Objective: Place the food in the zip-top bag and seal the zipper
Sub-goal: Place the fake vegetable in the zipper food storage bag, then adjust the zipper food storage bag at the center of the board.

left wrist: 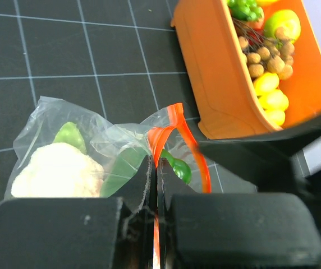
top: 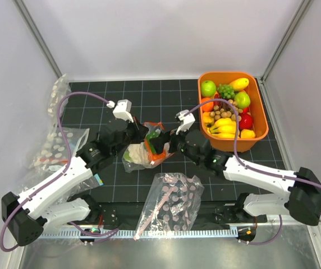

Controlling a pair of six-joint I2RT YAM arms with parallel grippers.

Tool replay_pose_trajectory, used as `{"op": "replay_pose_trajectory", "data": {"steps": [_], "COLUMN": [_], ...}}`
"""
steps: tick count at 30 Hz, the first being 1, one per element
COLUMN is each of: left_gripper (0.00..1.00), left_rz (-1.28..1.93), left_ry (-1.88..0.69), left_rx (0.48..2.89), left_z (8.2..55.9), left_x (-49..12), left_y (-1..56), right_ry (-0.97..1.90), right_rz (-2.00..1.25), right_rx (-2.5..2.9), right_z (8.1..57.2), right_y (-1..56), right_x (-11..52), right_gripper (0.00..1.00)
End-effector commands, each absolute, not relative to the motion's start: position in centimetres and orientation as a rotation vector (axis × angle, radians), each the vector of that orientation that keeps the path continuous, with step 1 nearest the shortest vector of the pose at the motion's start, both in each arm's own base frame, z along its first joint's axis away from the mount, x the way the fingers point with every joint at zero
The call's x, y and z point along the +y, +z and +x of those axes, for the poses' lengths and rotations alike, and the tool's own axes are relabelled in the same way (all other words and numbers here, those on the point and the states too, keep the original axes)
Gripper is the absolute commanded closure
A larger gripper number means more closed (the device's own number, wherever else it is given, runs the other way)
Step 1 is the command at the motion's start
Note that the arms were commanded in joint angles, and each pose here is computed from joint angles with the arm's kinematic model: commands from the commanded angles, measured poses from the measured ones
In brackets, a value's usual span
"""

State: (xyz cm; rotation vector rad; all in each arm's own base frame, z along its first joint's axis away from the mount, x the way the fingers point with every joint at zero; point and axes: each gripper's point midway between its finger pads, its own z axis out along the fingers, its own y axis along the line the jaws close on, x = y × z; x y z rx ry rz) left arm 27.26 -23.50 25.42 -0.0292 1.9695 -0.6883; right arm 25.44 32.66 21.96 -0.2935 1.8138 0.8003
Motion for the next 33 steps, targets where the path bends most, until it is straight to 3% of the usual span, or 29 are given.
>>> {"op": "replay_pose_trajectory", "data": {"steps": [1,4,7,15,20,21,22,24,28,33], "left_gripper": [1.0,1.0,1.0,1.0,1.0,1.0,1.0,1.0,1.0,1.0], "left_rz": [-0.1,-0.126,-0.182,-0.247,-0.256,-0.261,-0.262,-0.258,-0.13,-0.017], "left_ry": [-0.681,-0.667,-0.612,-0.585,-0.573,-0.567,-0.564,-0.573,-0.662,-0.699], "left_rx": [1.927,1.925,1.93,1.893,1.882,1.878,1.875,1.871,1.907,1.983], "left_z": [28.2,28.5,29.0,29.1,29.1,29.1,29.1,29.0,28.7,28.8], "left_x": [-22.8,-22.2,-20.7,-19.1,-18.7,-18.6,-18.5,-18.5,-21.1,-23.5], "left_y": [26.8,26.8,26.6,26.9,27.1,27.2,27.2,27.3,27.0,26.6], "right_ry": [0.75,0.685,0.613,0.464,0.455,0.459,0.465,0.473,0.428,0.413], "right_rz": [-0.227,-0.182,-0.128,-0.11,-0.141,-0.141,-0.147,-0.135,-0.093,0.001], "right_rx": [1.747,1.776,1.815,1.953,2.015,2.017,2.008,1.968,1.853,1.71], "right_z": [26.0,26.5,27.2,28.6,28.8,28.8,28.6,28.6,28.2,27.3], "right_y": [24.9,24.7,24.3,20.8,19.4,19.4,19.6,20.7,24.7,28.5], "right_x": [30.9,29.7,28.9,29.4,30.7,30.9,30.6,30.1,26.6,22.3], "right_gripper": [0.01,0.02,0.15,0.24,0.53,0.6,0.74,0.88,0.96,0.98]}}
